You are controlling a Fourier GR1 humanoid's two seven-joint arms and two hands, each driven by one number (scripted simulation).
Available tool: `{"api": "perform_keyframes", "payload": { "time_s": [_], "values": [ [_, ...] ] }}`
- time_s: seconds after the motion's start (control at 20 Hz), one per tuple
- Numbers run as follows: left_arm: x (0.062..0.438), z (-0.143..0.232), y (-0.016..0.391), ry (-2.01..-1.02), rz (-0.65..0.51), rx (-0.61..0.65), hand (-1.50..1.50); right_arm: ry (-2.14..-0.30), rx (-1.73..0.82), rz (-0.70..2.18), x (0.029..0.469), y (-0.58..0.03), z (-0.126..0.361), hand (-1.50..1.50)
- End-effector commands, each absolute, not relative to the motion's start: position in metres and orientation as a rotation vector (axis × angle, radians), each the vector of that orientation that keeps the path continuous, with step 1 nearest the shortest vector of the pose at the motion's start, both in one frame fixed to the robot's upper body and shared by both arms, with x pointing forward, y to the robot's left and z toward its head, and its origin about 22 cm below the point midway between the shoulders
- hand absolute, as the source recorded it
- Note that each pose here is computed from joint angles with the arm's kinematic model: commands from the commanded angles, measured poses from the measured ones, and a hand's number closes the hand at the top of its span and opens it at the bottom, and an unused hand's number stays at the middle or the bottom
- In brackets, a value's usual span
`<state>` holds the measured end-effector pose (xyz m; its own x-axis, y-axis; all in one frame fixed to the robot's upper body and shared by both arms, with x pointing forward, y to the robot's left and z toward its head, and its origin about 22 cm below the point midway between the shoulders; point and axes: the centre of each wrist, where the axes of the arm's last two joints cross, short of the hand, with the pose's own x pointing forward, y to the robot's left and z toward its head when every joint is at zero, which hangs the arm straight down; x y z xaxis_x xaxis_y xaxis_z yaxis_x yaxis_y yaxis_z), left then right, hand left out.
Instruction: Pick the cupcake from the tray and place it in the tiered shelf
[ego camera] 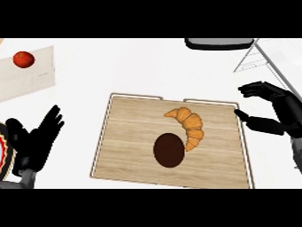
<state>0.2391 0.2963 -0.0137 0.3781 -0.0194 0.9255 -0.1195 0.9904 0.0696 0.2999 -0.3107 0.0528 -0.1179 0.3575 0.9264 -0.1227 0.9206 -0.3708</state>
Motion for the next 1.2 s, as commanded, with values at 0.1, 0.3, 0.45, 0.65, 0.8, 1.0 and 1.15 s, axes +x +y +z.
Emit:
{"api": "perform_keyframes", "payload": {
  "time_s": [0.1, 0.3, 0.45, 0.65, 0.8, 1.0, 1.15],
  "values": [
    [0.243, -0.014, 0.279, -1.118, 0.058, 0.101, 0.0, -1.628, -0.049, 0.602, 0.283, -0.335, 0.06, -1.5],
    [0.249, -0.02, 0.304, -1.119, 0.05, 0.102, 0.0, -1.594, 0.042, 0.758, 0.278, -0.318, 0.106, -1.5],
    [0.238, -0.018, 0.311, -1.107, 0.056, 0.096, 0.0, -1.534, 0.052, 0.848, 0.261, -0.294, 0.129, -1.5],
    [0.244, -0.014, 0.291, -1.099, 0.042, 0.106, 0.0, -1.465, -0.005, 0.926, 0.248, -0.27, 0.157, -1.5],
    [0.245, -0.033, 0.298, -1.101, 0.055, 0.098, 0.0, -1.414, -0.064, 0.935, 0.247, -0.239, 0.182, -1.5],
    [0.255, -0.024, 0.276, -1.1, 0.042, 0.106, 0.0, -1.369, -0.209, 0.906, 0.254, -0.204, 0.19, -1.5],
    [0.251, -0.025, 0.305, -1.117, 0.035, 0.091, 0.0, -1.323, -0.288, 0.942, 0.244, -0.187, 0.183, -1.5]
  ]
}}
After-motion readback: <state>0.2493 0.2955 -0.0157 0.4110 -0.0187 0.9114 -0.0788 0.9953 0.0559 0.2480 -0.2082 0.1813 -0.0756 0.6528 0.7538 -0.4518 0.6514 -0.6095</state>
